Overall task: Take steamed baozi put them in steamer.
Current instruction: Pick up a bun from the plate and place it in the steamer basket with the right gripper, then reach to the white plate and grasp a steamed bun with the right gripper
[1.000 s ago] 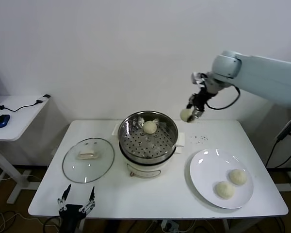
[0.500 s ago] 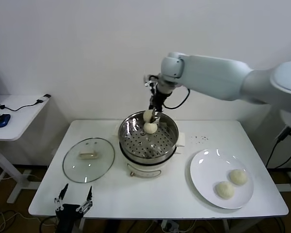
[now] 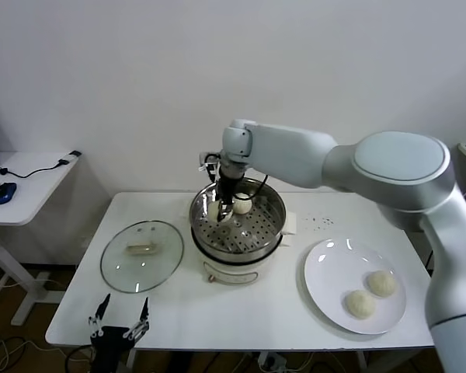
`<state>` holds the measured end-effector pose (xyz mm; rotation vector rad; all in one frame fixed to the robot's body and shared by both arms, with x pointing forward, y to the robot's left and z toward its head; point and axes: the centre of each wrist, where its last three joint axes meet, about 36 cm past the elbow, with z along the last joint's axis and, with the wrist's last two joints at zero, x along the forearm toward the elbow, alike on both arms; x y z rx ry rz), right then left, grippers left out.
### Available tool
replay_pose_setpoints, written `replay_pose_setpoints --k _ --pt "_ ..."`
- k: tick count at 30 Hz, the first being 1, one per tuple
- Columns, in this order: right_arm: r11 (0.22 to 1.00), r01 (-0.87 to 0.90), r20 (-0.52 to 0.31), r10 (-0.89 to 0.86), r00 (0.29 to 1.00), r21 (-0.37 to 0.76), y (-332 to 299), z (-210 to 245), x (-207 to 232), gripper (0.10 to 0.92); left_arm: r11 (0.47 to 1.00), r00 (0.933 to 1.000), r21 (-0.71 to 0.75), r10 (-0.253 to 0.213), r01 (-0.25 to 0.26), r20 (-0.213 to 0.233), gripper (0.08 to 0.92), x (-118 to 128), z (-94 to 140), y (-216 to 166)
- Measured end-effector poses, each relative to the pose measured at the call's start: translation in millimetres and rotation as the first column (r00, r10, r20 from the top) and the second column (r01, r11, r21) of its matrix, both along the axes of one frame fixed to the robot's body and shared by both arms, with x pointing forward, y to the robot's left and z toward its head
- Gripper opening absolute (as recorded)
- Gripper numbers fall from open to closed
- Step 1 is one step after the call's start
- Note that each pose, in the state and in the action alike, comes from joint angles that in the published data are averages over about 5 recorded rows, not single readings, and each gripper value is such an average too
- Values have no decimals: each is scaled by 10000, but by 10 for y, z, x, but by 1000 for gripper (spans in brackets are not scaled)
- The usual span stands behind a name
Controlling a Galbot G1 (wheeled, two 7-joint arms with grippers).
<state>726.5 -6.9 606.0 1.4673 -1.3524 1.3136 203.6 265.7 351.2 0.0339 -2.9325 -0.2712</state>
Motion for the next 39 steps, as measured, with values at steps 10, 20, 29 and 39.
replay_pose_setpoints --k 10,20,29,39 --pt "9999 61 -35 -61 10000 -98 87 -204 17 664 10000 10000 -14 41 -41 -8 823 4 -2 -1" --pt "9999 137 37 -137 9999 -29 50 -173 40 822 10000 10000 2 60 -60 -8 823 3 0 0" --pt "10000 90 270 -89 9996 -22 -319 225 17 823 10000 10000 28 20 -20 60 823 16 29 1" --pt "9988 431 349 -423 9985 -227 -1589 737 -257 823 10000 10000 19 -24 24 42 823 1 41 -15"
